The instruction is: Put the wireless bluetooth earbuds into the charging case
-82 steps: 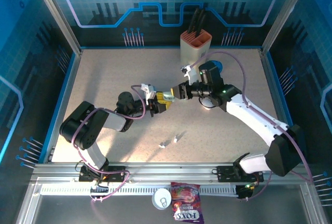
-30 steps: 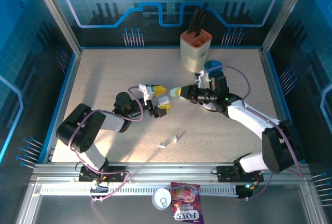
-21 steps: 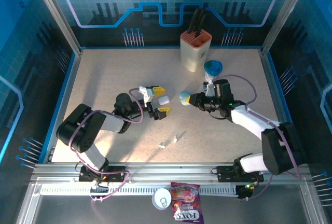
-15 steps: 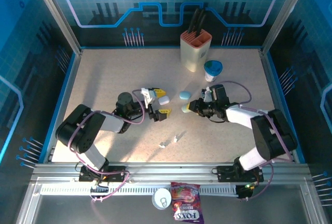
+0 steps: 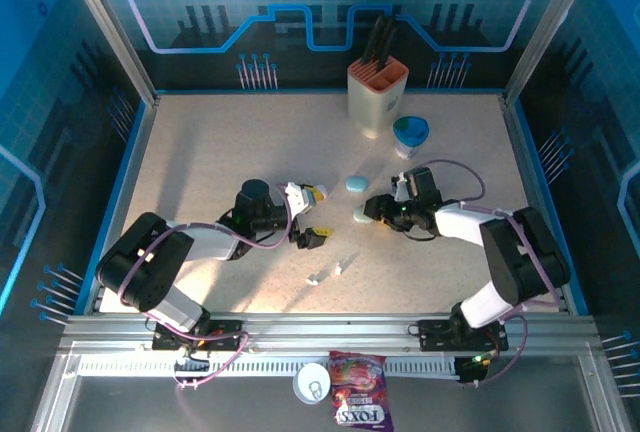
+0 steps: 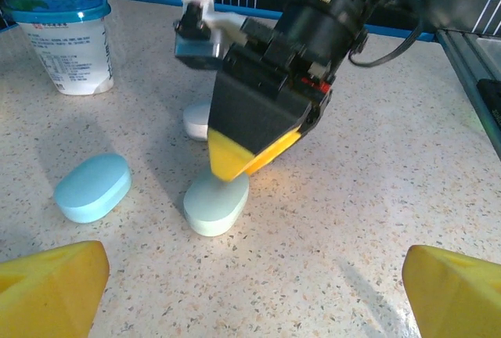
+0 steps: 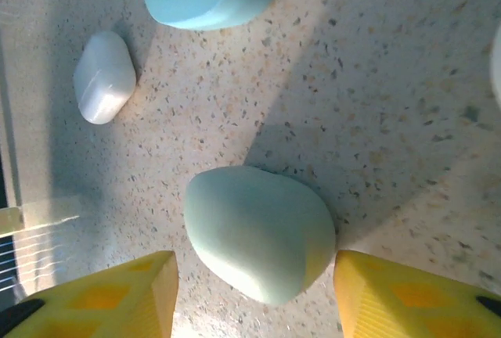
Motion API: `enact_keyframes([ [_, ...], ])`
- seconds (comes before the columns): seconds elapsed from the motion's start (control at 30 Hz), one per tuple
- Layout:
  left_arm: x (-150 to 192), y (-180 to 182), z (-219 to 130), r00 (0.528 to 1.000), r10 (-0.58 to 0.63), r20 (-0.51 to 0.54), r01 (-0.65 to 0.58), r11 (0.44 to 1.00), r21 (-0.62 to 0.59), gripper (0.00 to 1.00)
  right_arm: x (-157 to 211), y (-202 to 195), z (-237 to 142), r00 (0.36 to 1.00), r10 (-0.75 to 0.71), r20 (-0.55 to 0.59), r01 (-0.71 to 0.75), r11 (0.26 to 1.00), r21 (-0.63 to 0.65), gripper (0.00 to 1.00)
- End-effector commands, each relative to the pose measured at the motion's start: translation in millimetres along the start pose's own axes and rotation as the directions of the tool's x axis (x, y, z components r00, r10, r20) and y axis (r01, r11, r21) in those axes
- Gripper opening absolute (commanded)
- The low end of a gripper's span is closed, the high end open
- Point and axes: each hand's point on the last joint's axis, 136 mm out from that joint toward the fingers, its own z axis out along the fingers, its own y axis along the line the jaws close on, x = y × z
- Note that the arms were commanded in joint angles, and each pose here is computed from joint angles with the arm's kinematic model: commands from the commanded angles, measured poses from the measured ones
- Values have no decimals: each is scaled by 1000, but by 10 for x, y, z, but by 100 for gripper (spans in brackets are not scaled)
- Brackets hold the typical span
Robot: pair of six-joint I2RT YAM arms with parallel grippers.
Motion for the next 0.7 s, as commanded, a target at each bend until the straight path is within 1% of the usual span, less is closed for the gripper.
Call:
enact_keyframes([
  [0.0,-108,59,52,1000,21,18,-21,1000,-4,96,-125,20,-182,996,-85,32,83,994,65,57],
  [0.13,-170,109,44,999,-13,35,14,1000,-28,98,-190,60,-314,986,-164,40,159,982,106,64],
  [0.3,-209,218,-17,995,-86,45,89,993,-74,99,-344,-3,-538,955,-291,48,272,932,241,71],
  [0.37,-206,327,-60,991,-122,47,127,984,-126,99,-383,-16,-607,943,-332,34,309,908,282,72],
  [0.47,-200,526,-137,984,-168,55,177,958,-227,99,-411,53,-643,928,-371,23,350,893,282,75],
  [0.53,-155,612,-155,984,-179,21,178,945,-275,99,-390,76,-626,926,-376,15,358,893,273,76],
  [0.6,-67,634,-130,985,-162,-61,139,951,-277,99,-377,106,-603,929,-370,14,355,900,254,76],
  [0.67,30,659,-105,976,-153,-153,107,956,-272,99,-364,155,-578,931,-366,20,352,907,230,76],
])
